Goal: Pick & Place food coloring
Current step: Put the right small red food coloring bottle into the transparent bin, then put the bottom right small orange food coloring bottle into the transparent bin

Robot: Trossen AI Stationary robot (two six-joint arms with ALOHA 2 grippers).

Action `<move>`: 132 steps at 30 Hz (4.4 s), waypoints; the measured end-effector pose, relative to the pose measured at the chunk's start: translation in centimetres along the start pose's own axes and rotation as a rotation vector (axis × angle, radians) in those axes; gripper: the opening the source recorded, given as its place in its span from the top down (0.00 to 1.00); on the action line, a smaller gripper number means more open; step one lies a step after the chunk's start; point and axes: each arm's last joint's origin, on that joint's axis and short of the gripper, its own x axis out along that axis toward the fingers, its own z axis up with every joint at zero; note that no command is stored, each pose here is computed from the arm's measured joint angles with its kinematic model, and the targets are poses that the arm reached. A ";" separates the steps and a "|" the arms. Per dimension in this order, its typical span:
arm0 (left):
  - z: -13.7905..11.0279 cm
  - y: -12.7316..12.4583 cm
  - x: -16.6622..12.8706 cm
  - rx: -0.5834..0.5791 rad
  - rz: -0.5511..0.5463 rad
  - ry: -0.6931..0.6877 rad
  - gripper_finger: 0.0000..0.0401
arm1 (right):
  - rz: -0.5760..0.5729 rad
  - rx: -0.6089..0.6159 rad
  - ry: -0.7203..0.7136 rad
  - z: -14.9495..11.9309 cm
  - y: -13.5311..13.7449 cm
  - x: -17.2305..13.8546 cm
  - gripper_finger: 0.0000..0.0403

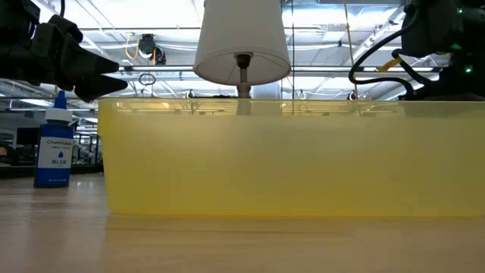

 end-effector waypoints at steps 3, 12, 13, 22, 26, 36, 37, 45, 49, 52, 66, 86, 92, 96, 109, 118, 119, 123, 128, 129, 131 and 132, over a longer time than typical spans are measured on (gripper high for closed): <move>0.0 0.0 0.0 0.000 0.000 0.000 0.09 | 0.000 0.000 0.000 0.0 0.0 0.0 0.49; 0.0 0.0 0.0 0.000 0.000 0.000 0.09 | 0.000 0.000 0.000 0.0 0.0 0.0 0.65; 0.0 0.0 0.0 0.000 0.000 0.000 0.09 | 0.000 0.000 0.000 0.0 0.0 0.0 0.67; 0.0 0.0 0.0 0.000 0.000 0.000 0.09 | 0.006 -0.063 -0.073 0.2 0.2 0.0 0.86; 0.0 0.0 0.0 0.000 0.000 0.000 0.09 | 0.024 -0.116 -0.153 0.5 0.5 -0.1 0.86; 0.0 0.0 0.0 0.000 0.000 0.000 0.09 | 0.102 -0.193 -0.380 1.3 1.9 -0.4 0.86; 0.0 0.0 0.0 0.000 0.000 0.000 0.09 | 0.121 -0.203 -0.409 1.5 2.2 -0.5 0.86; 0.0 0.0 0.0 0.000 0.000 0.000 0.09 | 0.229 -0.340 -0.651 2.1 5.3 -4.7 0.86; 0.0 0.0 0.0 0.000 0.000 0.000 0.09 | 0.327 -0.477 -0.848 1.6 7.6 -8.7 0.86; 0.0 0.0 0.0 0.000 0.000 0.000 0.09 | 0.428 -0.537 -1.002 1.0 9.3 -12.1 0.86; 0.0 0.0 0.0 0.000 0.000 0.000 0.09 | 0.342 -0.857 -1.012 -0.3 19.5 -21.2 0.86; 0.0 0.0 0.0 0.000 0.000 0.001 0.09 | 0.207 -0.748 -0.135 0.4 22.3 -8.2 0.86; 0.0 0.0 0.0 0.000 0.000 0.000 0.09 | 0.165 -0.703 -0.047 -0.3 21.0 -4.2 0.86; 0.0 0.0 0.0 0.000 0.000 0.000 0.09 | 0.146 -0.682 -0.034 -0.4 20.5 -3.1 0.86; 0.0 0.0 0.0 0.000 0.000 0.000 0.09 | 0.164 -0.676 -0.048 -0.4 20.6 -2.8 0.86; 0.0 0.0 0.0 0.000 0.000 0.000 0.09 | 0.186 -0.655 -0.056 -0.6 20.3 -1.2 0.86; 0.0 0.0 0.0 0.000 0.000 0.000 0.09 | 0.187 -0.653 -0.056 -0.6 20.3 -1.2 0.86; 0.0 0.0 0.0 0.000 0.000 0.000 0.09 | 0.202 -0.626 -0.047 -0.6 20.3 -1.4 0.81; 0.0 0.0 0.0 0.000 0.000 0.000 0.09 | 0.257 -0.623 0.009 -0.7 20.6 -1.4 0.73; 0.0 0.0 0.0 0.000 0.000 0.000 0.09 | 0.264 -0.618 0.006 -0.7 20.7 -1.4 0.71; 0.0 0.0 0.0 0.000 0.000 0.000 0.09 | 0.271 -0.607 0.004 -0.7 20.8 -1.5 0.68; 0.0 0.0 0.0 0.000 0.000 0.001 0.09 | 0.273 -0.604 0.004 -0.7 20.7 -1.5 0.66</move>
